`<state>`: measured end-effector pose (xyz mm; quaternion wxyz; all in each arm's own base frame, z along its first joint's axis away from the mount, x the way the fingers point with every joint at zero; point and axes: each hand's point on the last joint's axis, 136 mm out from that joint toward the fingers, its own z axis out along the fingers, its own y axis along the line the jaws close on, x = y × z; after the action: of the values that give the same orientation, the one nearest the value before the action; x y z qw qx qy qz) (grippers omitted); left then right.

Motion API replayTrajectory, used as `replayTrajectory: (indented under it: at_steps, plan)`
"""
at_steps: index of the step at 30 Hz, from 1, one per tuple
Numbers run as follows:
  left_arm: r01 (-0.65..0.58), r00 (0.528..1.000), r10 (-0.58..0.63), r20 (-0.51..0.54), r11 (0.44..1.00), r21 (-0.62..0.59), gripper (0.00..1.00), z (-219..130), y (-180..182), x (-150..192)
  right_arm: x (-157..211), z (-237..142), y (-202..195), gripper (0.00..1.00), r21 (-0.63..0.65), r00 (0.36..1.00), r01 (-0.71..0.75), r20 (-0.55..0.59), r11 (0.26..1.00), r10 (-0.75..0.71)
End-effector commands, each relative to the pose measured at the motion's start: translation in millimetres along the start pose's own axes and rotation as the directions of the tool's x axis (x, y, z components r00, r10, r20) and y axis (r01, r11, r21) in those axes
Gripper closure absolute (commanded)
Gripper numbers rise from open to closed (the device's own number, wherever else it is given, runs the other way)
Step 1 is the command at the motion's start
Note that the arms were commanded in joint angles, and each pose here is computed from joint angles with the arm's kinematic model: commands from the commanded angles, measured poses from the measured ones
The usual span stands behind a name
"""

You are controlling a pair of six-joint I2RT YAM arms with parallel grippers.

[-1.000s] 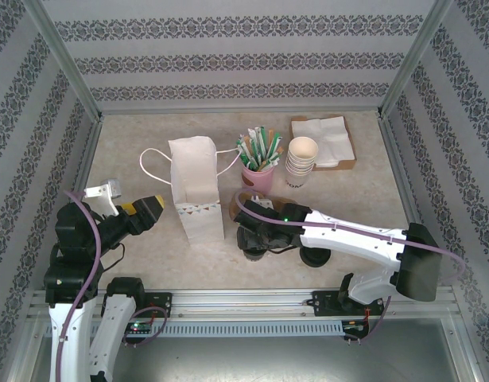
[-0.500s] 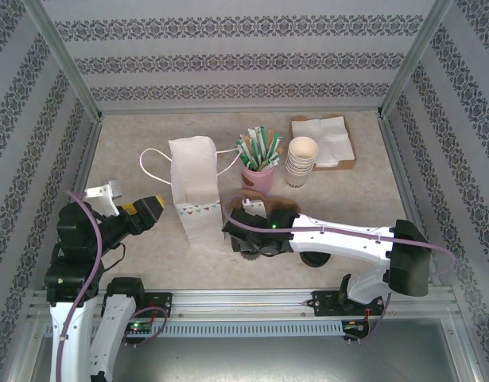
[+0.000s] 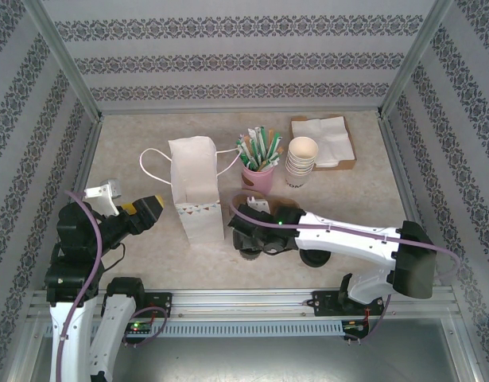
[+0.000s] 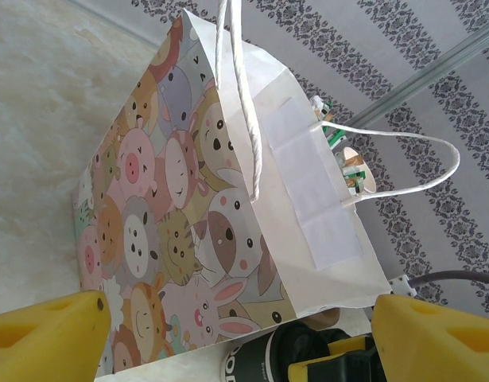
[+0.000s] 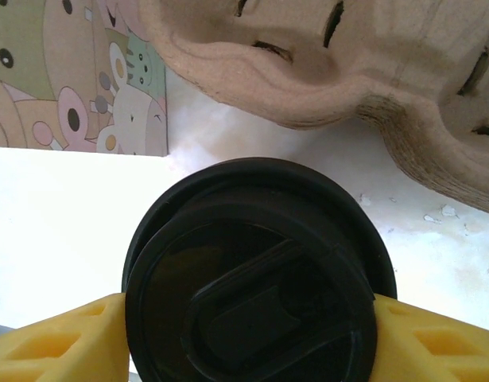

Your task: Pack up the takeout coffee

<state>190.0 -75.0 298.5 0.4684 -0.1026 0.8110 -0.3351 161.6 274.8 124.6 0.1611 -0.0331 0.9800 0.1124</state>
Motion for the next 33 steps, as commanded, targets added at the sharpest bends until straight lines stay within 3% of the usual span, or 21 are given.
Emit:
replayTrajectory:
  at_steps: [1, 23, 33]
  plan:
    - [-0.030, 0.999, 0.030, 0.018, 1.000, -0.010, 0.14, -2, 0, -5, 28, 1, -45, 0.34, 0.152, 0.990, 0.026, -0.141, 0.988, -0.004]
    - [-0.035, 0.999, 0.036, 0.029, 0.999, -0.021, 0.14, -1, 1, -9, -3, -56, -79, 0.35, 0.129, 0.999, -0.029, -0.033, 0.991, 0.033]
    - [-0.057, 0.997, 0.058, 0.041, 0.998, -0.028, 0.15, -6, -3, -14, -38, -92, -113, 0.36, 0.187, 0.995, -0.064, 0.085, 0.980, 0.049]
